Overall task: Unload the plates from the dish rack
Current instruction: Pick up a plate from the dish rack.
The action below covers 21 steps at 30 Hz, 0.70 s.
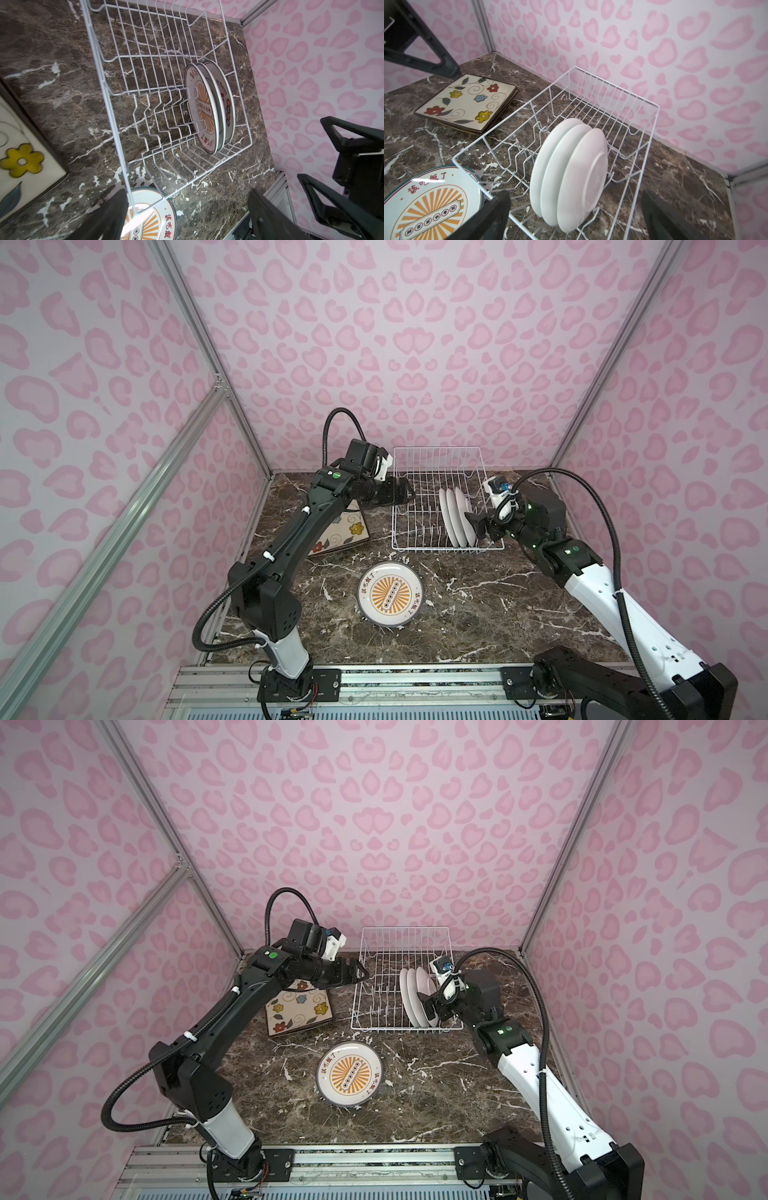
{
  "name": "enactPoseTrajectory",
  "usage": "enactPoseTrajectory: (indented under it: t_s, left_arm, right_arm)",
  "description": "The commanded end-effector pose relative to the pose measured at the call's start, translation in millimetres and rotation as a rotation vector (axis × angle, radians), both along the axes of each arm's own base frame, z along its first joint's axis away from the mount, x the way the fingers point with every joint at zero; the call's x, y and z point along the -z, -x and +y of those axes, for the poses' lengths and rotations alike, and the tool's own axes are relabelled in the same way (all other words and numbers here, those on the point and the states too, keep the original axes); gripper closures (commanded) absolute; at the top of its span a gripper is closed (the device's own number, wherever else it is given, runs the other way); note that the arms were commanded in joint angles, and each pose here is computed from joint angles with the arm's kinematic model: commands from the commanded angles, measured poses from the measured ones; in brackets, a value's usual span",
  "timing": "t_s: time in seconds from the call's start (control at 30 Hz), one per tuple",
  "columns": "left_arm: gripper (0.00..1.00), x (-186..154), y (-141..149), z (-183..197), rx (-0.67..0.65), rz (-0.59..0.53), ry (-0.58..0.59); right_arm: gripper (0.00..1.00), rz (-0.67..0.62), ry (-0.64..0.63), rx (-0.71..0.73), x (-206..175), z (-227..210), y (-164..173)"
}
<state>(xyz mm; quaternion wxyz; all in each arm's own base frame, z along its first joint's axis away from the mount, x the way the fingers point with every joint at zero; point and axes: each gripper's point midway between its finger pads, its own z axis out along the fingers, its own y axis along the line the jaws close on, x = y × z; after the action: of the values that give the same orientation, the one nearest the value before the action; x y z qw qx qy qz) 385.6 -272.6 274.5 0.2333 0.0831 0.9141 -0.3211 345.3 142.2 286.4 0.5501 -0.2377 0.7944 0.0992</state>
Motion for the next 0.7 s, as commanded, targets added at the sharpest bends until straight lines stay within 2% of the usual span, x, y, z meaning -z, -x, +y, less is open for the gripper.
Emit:
enactPoseTrajectory:
  t_s: [0.0, 0.13, 0.27, 0.67]
  left_arm:
    - [0.13, -4, -12, -27, 0.047, -0.010, 0.080]
    - [0.18, 9, -23, -53, 0.091, 0.030, 0.103]
    - [0.25, 24, -33, -72, 0.109, 0.068, 0.111]
    - [0.53, 69, -43, -107, 0.110, 0.166, 0.122]
  right_arm:
    - [0.01, -0.015, -0.089, 0.064, -6, -8, -3]
    - [0.02, 0.013, -0.090, 0.099, 3, -17, -3]
    - [0.04, -0.017, -0.099, 0.111, 7, -23, -1]
    - [0.06, -0.031, -0.081, 0.116, 8, -30, -7]
